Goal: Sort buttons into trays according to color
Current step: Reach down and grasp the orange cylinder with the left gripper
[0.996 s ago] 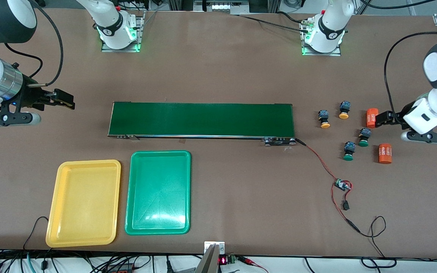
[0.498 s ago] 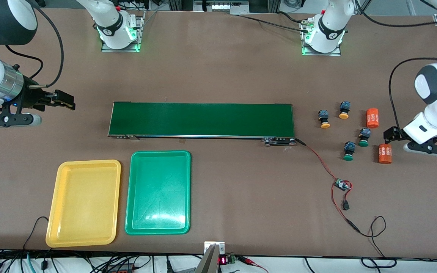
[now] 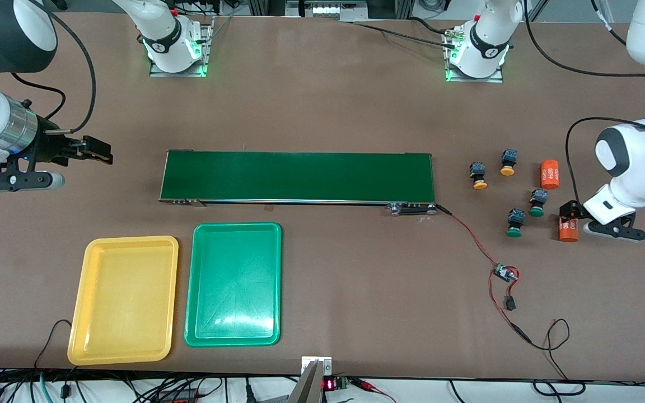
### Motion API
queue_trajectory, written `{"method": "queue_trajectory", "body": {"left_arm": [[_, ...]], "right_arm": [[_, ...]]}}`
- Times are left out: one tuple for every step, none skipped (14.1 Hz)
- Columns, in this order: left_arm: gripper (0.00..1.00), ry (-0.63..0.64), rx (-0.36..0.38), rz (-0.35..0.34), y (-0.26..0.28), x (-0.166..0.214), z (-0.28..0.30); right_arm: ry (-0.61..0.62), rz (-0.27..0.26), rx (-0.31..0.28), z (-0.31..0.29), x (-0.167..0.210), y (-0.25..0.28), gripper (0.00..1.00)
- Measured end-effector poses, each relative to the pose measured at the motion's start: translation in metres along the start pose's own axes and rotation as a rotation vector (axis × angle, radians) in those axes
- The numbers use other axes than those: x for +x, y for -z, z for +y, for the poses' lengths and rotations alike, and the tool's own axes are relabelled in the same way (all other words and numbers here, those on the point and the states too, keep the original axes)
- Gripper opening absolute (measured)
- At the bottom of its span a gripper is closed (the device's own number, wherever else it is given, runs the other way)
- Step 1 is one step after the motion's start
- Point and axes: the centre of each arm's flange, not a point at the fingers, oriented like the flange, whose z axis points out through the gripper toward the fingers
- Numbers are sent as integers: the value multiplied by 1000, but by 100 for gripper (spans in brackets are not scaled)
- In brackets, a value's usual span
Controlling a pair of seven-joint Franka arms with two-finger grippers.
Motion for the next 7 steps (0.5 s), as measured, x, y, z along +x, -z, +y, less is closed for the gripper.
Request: {"method": "queue_trajectory", "body": {"left_arm": [[91, -6, -9, -6, -7, -1, 3], [81, -13, -15, -10, -11, 0, 7], [68, -21, -19, -11, -13, 1, 10], [58, -27, -22, -12, -14, 2, 12], [49, -31, -21, -10, -14, 2, 12], [49, -35, -21, -10, -14, 3, 12], [49, -39, -21, -10, -14, 3, 12]], "right_arm": [[0, 0, 0, 0, 0, 0, 100], [0, 0, 0, 0, 0, 0, 100], [0, 0, 0, 0, 0, 0, 100], [0, 1, 0, 0, 0, 0, 100], [0, 1, 0, 0, 0, 0, 100], [0, 1, 0, 0, 0, 0, 100], [0, 1, 0, 0, 0, 0, 100]]}}
